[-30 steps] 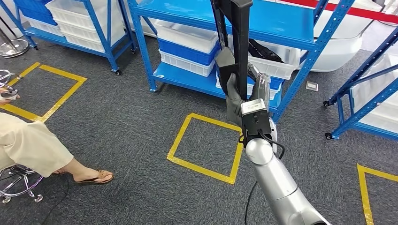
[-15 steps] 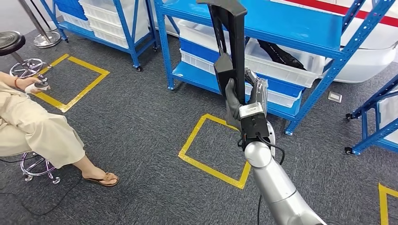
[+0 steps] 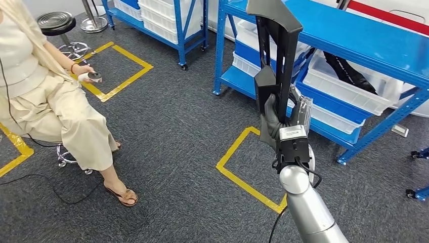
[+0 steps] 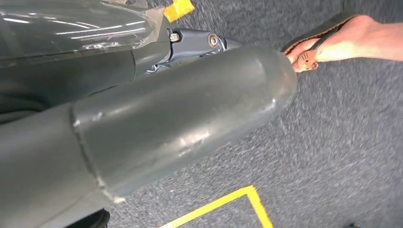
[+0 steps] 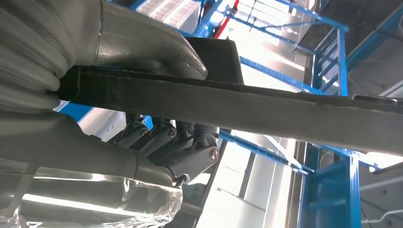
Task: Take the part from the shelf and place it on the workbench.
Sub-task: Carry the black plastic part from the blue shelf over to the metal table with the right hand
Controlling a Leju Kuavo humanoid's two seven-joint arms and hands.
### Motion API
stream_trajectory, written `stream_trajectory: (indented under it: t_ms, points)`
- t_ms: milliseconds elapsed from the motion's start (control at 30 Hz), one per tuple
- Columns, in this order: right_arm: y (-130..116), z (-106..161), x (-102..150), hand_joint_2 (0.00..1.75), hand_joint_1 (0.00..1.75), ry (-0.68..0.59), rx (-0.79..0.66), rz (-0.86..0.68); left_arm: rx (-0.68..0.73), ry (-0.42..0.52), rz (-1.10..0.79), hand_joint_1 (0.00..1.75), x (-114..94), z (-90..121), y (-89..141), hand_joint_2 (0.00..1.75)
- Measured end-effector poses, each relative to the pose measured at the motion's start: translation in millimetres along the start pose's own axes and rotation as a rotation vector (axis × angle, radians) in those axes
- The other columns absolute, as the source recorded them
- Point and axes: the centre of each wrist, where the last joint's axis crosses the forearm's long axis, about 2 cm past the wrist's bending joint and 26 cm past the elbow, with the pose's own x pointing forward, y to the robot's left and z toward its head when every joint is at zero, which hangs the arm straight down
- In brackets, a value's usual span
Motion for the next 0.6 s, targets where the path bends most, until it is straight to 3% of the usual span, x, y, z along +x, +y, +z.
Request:
stream_trajectory:
  t_ms: [600]
  points:
    - [-17.0,-6.4,7.3,1.75,1.75,-0.015,-0.017,0.044,-0.03,0.011,0.001,0.0,9.1,-10.7,-9.0,0.0]
